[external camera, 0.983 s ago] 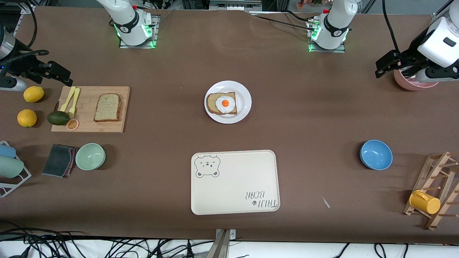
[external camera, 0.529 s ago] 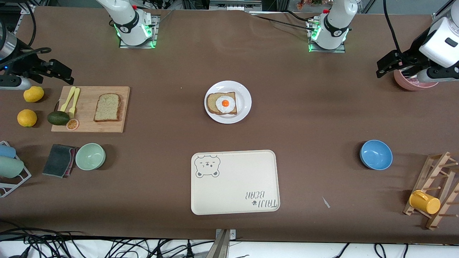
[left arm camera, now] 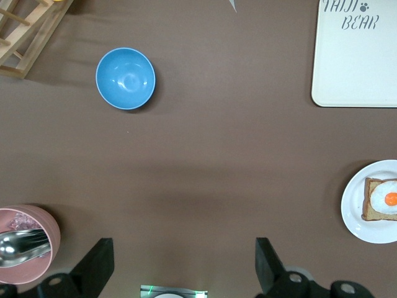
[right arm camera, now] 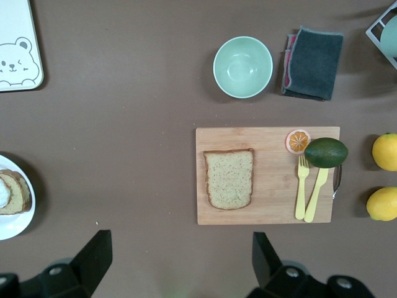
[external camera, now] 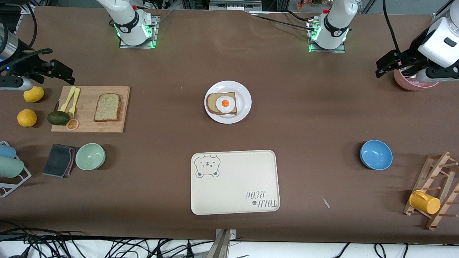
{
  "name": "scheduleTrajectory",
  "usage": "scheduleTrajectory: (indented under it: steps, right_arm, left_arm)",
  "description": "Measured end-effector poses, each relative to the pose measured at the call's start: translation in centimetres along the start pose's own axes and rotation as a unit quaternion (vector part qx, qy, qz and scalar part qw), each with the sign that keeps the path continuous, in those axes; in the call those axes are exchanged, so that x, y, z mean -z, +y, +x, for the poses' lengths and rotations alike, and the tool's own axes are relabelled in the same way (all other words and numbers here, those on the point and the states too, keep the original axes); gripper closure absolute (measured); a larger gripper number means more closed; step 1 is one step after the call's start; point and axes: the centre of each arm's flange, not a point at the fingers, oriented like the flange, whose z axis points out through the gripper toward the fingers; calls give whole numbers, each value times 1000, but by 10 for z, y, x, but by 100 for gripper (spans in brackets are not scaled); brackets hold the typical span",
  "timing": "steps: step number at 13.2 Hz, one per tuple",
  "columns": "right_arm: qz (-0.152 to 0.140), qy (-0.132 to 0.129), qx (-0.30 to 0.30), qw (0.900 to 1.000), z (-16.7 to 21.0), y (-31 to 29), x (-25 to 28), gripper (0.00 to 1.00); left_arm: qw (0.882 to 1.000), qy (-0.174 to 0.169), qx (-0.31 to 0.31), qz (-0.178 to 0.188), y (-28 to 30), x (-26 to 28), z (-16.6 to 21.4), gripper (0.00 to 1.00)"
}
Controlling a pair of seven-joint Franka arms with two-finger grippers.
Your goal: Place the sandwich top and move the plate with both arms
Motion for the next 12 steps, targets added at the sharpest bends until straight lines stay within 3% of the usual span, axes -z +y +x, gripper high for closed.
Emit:
scheduleTrajectory:
  steps: [9,12]
  right_arm:
    - [0,-4,18,1000,0,5,-4,0]
    - [0,-14,13,1000,2,10,-30,0]
  left_arm:
    - [1000,0,1,0,0,0,0,0]
    - [1000,0,1,0,0,0,0,0]
